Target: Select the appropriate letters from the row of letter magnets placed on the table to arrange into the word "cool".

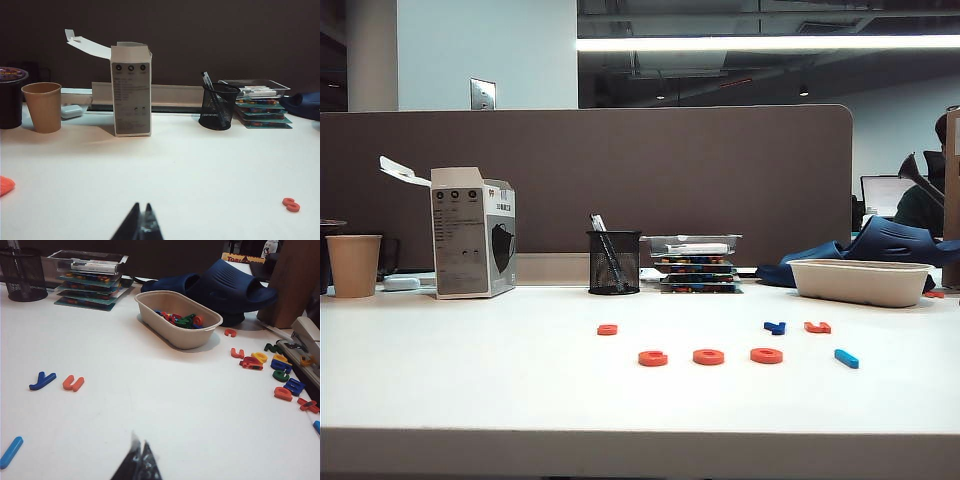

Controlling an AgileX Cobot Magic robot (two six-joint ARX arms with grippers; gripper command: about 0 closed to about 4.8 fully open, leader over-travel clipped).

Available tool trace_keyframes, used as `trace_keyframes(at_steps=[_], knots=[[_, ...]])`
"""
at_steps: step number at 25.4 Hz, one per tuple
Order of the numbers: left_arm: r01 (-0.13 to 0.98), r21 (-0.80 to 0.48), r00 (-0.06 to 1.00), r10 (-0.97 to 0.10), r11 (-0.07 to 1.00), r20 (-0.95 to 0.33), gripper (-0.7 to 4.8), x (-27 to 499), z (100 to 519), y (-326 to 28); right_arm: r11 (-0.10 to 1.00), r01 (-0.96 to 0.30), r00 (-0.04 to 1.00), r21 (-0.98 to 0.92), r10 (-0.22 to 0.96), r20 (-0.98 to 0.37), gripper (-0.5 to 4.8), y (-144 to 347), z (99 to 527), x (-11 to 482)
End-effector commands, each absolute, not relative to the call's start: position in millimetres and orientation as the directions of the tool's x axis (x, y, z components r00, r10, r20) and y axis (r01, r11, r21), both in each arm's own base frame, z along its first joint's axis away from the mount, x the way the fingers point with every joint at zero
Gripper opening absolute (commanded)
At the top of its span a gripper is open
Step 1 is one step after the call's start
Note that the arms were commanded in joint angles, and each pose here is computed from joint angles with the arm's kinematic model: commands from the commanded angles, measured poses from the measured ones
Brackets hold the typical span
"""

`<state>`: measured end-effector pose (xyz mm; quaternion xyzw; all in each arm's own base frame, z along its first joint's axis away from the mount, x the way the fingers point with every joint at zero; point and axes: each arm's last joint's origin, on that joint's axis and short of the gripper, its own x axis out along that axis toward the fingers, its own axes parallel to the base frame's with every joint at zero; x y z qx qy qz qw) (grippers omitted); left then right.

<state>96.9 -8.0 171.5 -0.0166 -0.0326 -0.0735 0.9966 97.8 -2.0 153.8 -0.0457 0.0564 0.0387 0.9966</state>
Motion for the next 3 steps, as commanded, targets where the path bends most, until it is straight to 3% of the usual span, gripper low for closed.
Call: trace_keyframes(at_steps=[1, 3], knots=[[0.148, -0.027, 0.986, -0.145, 0.989, 0.080, -0.05, 96.7, 173.1, -8.0, 0.993, -0.076, 0.993, -0.092, 0.067, -0.101, 0.03, -2.1, 153.9, 98.3], [0.148, -0.027, 0.986, -0.145, 0.989, 0.080, -0.05, 96.7, 173.1, -8.0, 0.993, -0.076, 0.993, -0.092, 0.067, -0.101, 0.04, -2.1, 153.9, 98.3]])
